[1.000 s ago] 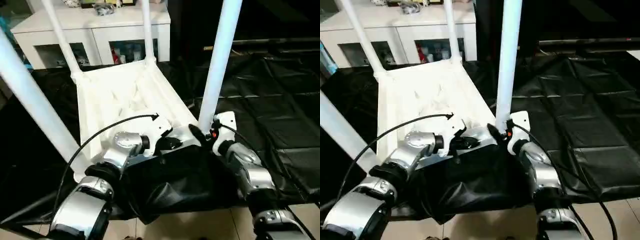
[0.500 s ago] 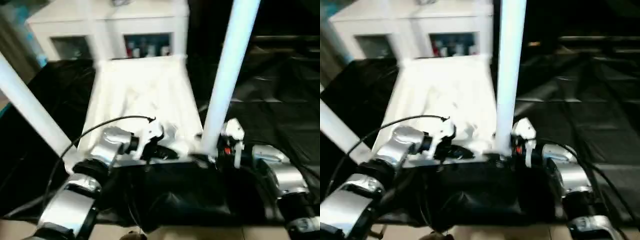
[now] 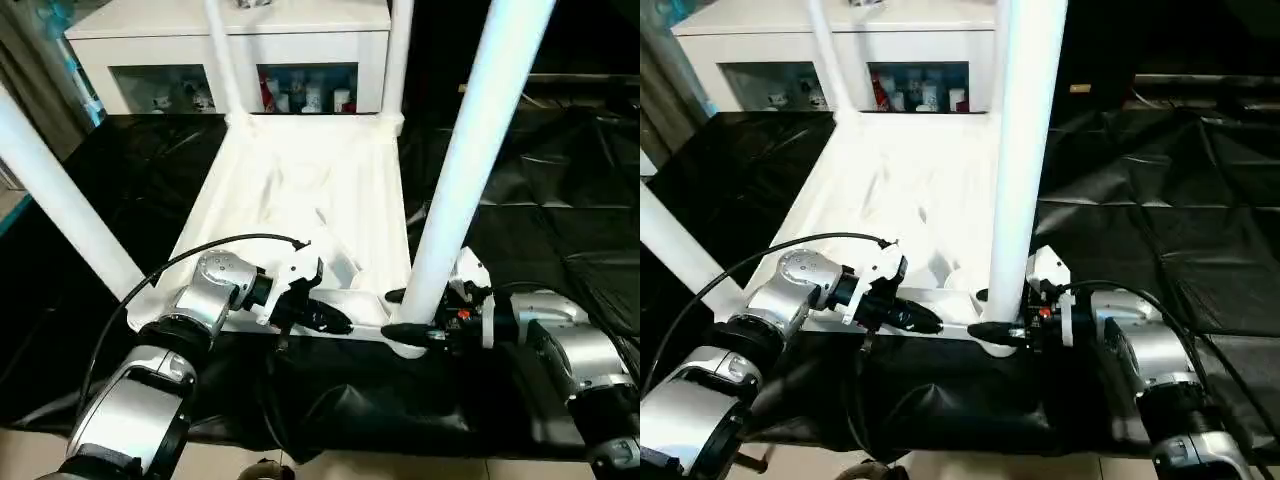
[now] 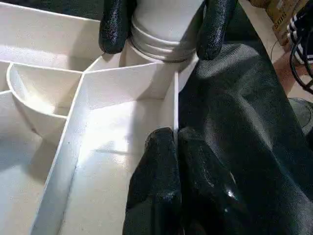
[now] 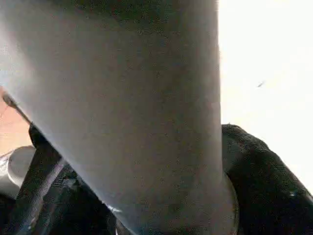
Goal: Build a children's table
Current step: Rotate leg to tighten
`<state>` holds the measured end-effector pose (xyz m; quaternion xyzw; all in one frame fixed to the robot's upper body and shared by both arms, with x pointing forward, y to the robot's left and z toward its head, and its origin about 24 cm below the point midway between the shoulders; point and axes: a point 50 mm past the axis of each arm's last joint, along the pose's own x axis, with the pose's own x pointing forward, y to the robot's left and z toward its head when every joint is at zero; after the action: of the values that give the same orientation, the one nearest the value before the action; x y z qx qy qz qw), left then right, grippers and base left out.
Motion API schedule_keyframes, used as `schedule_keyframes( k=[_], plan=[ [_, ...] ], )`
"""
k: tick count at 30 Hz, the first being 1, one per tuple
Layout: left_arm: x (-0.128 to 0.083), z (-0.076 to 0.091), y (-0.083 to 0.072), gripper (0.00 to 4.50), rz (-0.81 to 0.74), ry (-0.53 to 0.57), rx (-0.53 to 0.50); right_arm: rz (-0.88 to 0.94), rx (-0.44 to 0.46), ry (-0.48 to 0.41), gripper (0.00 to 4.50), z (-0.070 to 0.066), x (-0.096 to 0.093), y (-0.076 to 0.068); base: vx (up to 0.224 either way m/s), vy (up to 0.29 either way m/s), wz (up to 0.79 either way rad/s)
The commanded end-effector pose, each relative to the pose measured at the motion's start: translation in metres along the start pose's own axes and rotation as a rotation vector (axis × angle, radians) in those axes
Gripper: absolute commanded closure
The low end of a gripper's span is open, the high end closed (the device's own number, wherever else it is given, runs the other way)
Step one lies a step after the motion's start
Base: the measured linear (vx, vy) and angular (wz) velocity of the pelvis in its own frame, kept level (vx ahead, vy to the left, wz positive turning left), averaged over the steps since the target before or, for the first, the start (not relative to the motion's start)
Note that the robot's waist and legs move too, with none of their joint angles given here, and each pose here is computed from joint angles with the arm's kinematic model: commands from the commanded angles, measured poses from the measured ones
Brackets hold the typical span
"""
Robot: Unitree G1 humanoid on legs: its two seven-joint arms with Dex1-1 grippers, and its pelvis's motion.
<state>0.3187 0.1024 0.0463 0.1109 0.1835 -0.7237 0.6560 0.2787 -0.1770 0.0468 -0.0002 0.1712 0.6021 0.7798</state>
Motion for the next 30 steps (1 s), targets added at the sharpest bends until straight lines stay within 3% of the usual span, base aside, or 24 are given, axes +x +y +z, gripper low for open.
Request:
schedule_keyframes(
  k=[1,6,7,9,14,17,19,23,24,30],
  plan=[
    [0.003,0.011,0.005,4.5,0.05,-0.034,0.047,-0.016,0.034,-0.023,1.75,-0.006,0.011,0.004,0.0,0.0,0.0],
    [0.01,0.016,0.016,4.5,0.217,-0.05,0.045,-0.217,0.057,-0.049,1.77,-0.019,0.026,-0.003,0.0,0.0,0.0],
    [0.019,0.019,0.019,4.5,0.28,-0.065,0.032,-0.365,0.096,-0.045,1.78,-0.026,0.036,-0.009,0.0,0.0,0.0],
    [0.028,0.022,0.02,4.5,0.315,-0.087,0.022,-0.478,0.138,-0.043,1.78,-0.031,0.046,-0.014,0.0,0.0,0.0],
    [0.057,0.031,0.017,4.5,0.335,-0.127,0.009,-0.642,0.21,-0.072,1.79,-0.028,0.07,-0.021,0.0,0.0,0.0],
    [0.068,0.033,0.014,4.5,0.33,-0.139,0.004,-0.64,0.199,-0.095,1.79,-0.021,0.081,-0.021,0.0,0.0,0.0],
    [0.074,0.034,0.012,4.5,0.323,-0.142,0.007,-0.608,0.204,-0.14,1.24,-0.012,0.09,-0.02,0.0,0.0,0.0],
    [0.073,0.033,0.012,4.5,0.326,-0.139,0.009,-0.538,0.181,-0.158,0.95,-0.006,0.095,-0.016,0.0,0.0,0.0],
    [0.07,0.033,0.013,4.5,0.329,-0.135,0.011,-0.514,0.16,-0.151,0.66,-0.005,0.094,-0.015,0.0,0.0,0.0],
    [0.047,0.024,0.012,4.5,0.254,-0.102,0.052,-0.267,0.037,-0.108,0.62,-0.003,0.067,-0.007,0.0,0.0,0.0]
  ],
)
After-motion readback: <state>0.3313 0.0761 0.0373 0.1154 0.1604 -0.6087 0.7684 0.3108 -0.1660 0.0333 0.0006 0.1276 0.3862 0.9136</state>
